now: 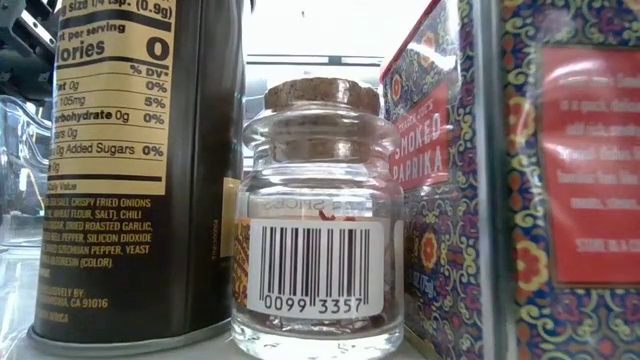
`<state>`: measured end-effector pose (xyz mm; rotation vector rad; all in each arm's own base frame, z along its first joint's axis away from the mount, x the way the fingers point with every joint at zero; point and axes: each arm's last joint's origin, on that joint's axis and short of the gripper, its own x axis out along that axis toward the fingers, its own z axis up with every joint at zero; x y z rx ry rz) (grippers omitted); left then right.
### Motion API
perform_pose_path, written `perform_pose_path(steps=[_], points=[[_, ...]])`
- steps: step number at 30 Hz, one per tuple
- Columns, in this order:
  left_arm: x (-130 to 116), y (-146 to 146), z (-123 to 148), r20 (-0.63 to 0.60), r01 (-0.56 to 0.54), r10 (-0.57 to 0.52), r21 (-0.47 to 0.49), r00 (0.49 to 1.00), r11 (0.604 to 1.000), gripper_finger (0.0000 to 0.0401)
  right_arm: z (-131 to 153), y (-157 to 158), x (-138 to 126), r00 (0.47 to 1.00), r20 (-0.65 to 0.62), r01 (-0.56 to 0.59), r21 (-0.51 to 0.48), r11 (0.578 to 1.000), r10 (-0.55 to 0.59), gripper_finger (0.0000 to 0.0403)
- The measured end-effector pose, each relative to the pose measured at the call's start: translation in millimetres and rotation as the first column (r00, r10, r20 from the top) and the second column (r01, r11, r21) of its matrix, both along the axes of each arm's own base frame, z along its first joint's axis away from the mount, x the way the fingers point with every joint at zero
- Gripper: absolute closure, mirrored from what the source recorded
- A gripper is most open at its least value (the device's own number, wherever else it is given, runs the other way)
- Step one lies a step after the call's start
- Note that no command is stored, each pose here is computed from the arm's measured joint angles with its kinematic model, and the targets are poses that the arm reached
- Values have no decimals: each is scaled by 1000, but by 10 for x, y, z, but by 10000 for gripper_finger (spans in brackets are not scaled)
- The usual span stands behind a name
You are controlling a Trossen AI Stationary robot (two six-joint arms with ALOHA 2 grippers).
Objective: Sort spices by type
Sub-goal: Put the yellow seasoning bottle into the bottom right transparent bin
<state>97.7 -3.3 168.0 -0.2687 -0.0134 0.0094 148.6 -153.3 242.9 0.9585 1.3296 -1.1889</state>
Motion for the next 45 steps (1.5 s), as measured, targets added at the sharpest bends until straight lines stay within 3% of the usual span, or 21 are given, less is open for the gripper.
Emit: perform_pose_path(steps=[17, 22, 27, 35, 38, 41, 45], points=[[0, 0, 1, 0, 0, 0, 0, 1000, 1000, 401, -296, -194, 86, 995, -48, -84, 139, 987, 91, 121], [0, 0, 1, 0, 0, 0, 0, 1000, 1000, 401, -296, -188, 78, 991, -58, -109, 149, 983, 119, 128], [0, 0, 1, 1, 0, 0, 0, 1000, 1000, 401, -292, -173, 67, 985, -60, -149, 176, 973, 162, 180], [0, 0, 0, 0, 0, 0, 0, 1000, 1000, 401, -46, 69, -86, 953, -82, -261, 257, 930, 290, 182], [0, 0, 0, 0, 0, 0, 0, 1000, 1000, 401, 208, 229, -155, 949, -6, -306, 243, 921, 317, 182], [0, 0, 0, 0, 0, 0, 0, 1000, 1000, 401, 517, 426, -180, 928, 167, -361, 191, 913, 333, 182], [0, 0, 1, 1, 0, 0, 0, 1000, 1000, 401, 949, 738, -124, 808, 454, -441, 45, 896, 375, 182]])
